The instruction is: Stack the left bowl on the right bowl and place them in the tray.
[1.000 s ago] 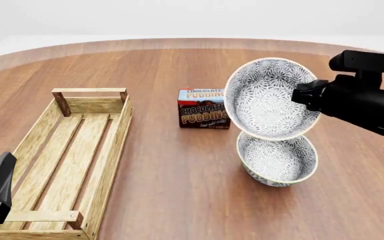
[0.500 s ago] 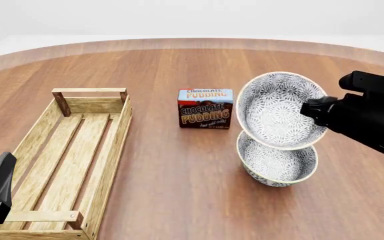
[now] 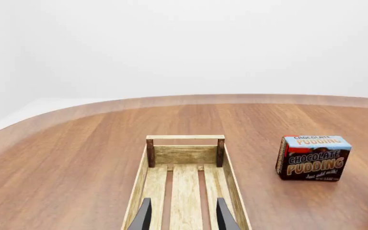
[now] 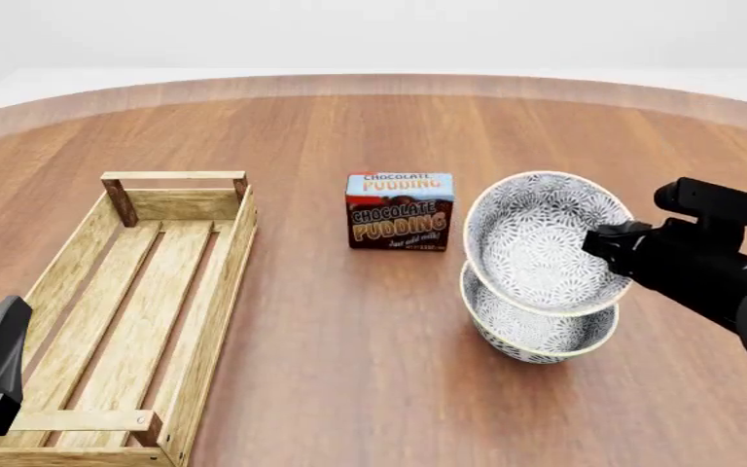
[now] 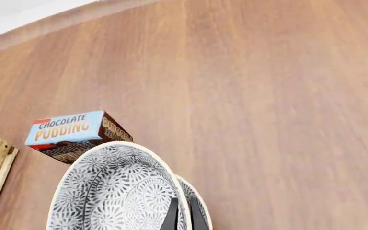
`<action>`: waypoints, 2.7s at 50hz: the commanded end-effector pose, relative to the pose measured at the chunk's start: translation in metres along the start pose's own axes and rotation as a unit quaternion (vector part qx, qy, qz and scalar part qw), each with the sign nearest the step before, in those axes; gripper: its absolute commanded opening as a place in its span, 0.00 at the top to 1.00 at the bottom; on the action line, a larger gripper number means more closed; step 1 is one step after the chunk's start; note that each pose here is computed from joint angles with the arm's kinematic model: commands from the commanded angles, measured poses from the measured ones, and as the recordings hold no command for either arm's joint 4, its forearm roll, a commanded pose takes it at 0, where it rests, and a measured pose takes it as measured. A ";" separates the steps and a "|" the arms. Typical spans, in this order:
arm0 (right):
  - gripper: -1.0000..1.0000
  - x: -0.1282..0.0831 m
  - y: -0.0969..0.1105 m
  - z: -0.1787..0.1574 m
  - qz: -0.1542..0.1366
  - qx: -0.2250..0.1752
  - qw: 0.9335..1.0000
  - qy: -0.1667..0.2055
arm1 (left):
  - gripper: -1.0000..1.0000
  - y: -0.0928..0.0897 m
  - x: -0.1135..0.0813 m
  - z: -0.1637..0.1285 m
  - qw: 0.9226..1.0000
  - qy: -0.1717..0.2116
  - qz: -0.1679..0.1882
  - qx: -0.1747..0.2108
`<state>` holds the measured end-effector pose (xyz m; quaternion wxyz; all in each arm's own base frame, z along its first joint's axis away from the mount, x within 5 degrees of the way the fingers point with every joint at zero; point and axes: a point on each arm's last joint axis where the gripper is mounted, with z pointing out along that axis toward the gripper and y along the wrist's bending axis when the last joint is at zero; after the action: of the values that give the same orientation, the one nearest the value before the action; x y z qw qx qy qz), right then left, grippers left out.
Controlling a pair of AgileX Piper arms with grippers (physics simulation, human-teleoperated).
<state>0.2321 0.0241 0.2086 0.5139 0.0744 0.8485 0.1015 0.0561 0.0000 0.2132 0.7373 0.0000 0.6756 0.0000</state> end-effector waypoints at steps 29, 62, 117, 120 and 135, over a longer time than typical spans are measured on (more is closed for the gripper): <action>1.00 0.029 -0.013 0.016 0.032 0.016 0.999 0.018 | 0.00 0.000 0.000 0.000 1.000 0.000 0.000 0.000; 0.00 0.032 -0.007 0.009 0.007 0.003 1.000 0.018 | 0.00 0.000 0.000 0.000 1.000 0.000 0.000 0.000; 0.00 0.065 -0.027 0.001 0.056 0.023 0.998 0.008 | 0.00 0.000 0.000 0.000 1.000 0.000 0.000 0.000; 0.00 0.070 -0.028 0.005 0.058 0.024 0.998 0.012 | 0.00 0.000 0.000 0.000 1.000 0.000 0.000 0.000; 0.00 0.086 -0.026 0.016 0.061 0.015 0.998 0.027 | 0.00 0.000 0.000 0.000 1.000 0.000 0.000 0.000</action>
<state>0.2054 0.0159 0.1341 0.4910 0.1320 0.8533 0.1154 0.0561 0.0000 0.2132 0.7373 0.0000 0.6756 0.0000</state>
